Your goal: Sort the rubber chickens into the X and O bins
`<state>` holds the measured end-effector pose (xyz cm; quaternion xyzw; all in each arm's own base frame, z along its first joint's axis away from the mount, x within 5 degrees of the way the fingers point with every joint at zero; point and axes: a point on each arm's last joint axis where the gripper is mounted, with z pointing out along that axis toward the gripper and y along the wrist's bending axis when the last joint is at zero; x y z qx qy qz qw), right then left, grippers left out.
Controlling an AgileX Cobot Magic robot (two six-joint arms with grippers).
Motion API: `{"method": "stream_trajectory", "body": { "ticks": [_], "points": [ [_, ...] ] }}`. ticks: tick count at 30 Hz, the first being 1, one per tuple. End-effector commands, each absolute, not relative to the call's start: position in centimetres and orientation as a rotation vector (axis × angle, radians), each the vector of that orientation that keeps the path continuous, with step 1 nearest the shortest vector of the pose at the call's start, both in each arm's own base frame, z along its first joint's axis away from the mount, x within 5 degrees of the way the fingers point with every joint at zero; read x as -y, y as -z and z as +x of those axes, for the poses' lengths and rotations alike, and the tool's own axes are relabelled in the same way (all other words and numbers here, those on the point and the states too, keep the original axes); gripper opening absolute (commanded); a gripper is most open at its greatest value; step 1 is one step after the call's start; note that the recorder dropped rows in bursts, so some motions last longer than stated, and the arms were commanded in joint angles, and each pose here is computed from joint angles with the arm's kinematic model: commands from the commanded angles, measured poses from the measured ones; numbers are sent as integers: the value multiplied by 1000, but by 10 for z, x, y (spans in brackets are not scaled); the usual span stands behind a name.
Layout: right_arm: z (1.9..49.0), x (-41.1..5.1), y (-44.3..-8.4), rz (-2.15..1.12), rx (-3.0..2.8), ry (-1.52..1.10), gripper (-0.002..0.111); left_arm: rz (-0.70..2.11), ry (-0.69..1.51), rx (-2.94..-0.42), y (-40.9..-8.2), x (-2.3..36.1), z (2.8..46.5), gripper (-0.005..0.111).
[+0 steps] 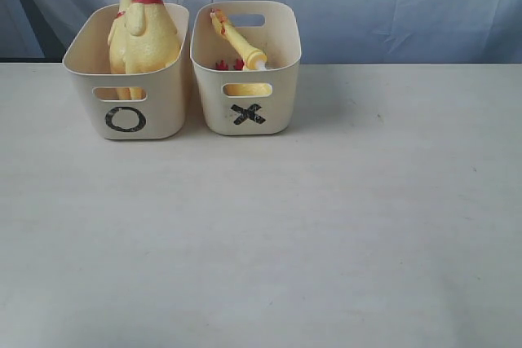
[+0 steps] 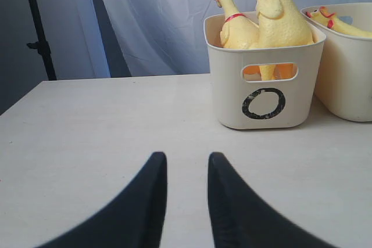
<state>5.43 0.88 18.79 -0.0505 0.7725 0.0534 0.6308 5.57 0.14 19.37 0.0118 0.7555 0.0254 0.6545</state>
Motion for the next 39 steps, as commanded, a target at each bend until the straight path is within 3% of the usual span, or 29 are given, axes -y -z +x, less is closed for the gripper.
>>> {"method": "stream_trajectory", "body": {
  "ticks": [1, 3, 39],
  "points": [
    [54, -8, -186, -178, -1770, -63, 0, 31, -58, -1708, -193, -1, 56, 14],
    [54, -8, -186, -178, -1770, -63, 0, 31, -58, -1708, -193, -1, 56, 0],
    [54, -8, -186, -174, -1781, -70, 0, 56, -78, -1714, -192, -1, 56, 0]
  ]
}}
